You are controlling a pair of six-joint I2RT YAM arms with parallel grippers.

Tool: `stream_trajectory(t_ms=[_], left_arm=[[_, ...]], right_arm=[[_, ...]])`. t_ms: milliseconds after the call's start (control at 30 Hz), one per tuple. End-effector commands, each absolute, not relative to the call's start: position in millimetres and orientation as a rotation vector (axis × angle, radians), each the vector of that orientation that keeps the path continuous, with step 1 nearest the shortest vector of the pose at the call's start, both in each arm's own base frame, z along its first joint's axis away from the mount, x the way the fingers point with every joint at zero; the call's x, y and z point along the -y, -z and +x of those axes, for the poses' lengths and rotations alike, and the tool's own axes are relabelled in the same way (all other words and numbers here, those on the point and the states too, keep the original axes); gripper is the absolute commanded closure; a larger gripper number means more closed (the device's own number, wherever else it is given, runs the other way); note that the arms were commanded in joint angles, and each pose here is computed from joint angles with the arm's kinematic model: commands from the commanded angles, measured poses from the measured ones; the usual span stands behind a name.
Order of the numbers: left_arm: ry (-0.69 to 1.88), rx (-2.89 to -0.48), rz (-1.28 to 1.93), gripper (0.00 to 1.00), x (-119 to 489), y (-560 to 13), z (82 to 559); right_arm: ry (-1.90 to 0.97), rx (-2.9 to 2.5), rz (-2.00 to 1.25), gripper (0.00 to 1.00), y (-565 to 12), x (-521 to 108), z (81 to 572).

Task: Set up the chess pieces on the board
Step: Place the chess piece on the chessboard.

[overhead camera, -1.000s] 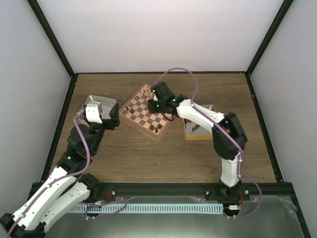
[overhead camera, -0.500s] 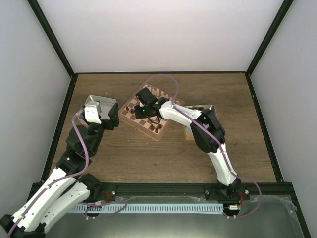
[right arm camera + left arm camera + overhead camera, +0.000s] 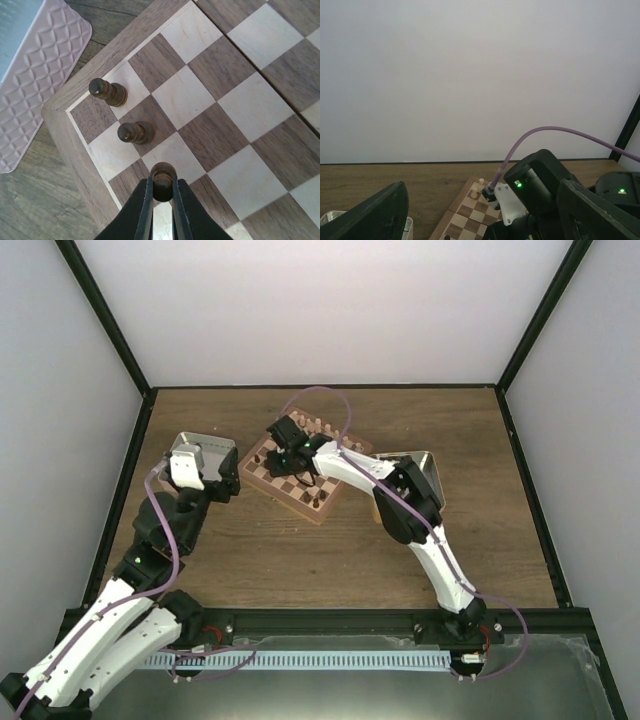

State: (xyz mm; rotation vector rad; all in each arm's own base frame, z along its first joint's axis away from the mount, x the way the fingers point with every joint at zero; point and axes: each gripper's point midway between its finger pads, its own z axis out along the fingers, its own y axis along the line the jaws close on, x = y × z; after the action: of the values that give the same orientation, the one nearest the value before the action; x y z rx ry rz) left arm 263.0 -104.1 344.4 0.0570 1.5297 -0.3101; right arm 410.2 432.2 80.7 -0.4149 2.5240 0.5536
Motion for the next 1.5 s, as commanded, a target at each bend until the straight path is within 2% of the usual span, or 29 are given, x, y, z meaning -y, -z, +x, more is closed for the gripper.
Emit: stream_trajectory(t_ms=[0, 900, 1167, 1467], left_arm=[[0.311, -1.526, 0.043, 0.17, 102, -344, 264], [0.312, -1.531, 0.043, 0.17, 102, -343, 264], [0.31, -1.534, 0.043, 0.17, 102, -341, 265], [0.306, -1.534, 0.042, 0.17, 102, -341, 265]], right_arm=[[-0.498, -2.513, -0.449, 0.9, -83, -439, 413], [-0.305, -2.515, -0.494, 0.86, -72, -440, 413], [-0.341, -2.506, -0.524, 0.73, -75, -446, 412], [-0.433, -2.399, -0.472, 0.63, -130, -452, 418]])
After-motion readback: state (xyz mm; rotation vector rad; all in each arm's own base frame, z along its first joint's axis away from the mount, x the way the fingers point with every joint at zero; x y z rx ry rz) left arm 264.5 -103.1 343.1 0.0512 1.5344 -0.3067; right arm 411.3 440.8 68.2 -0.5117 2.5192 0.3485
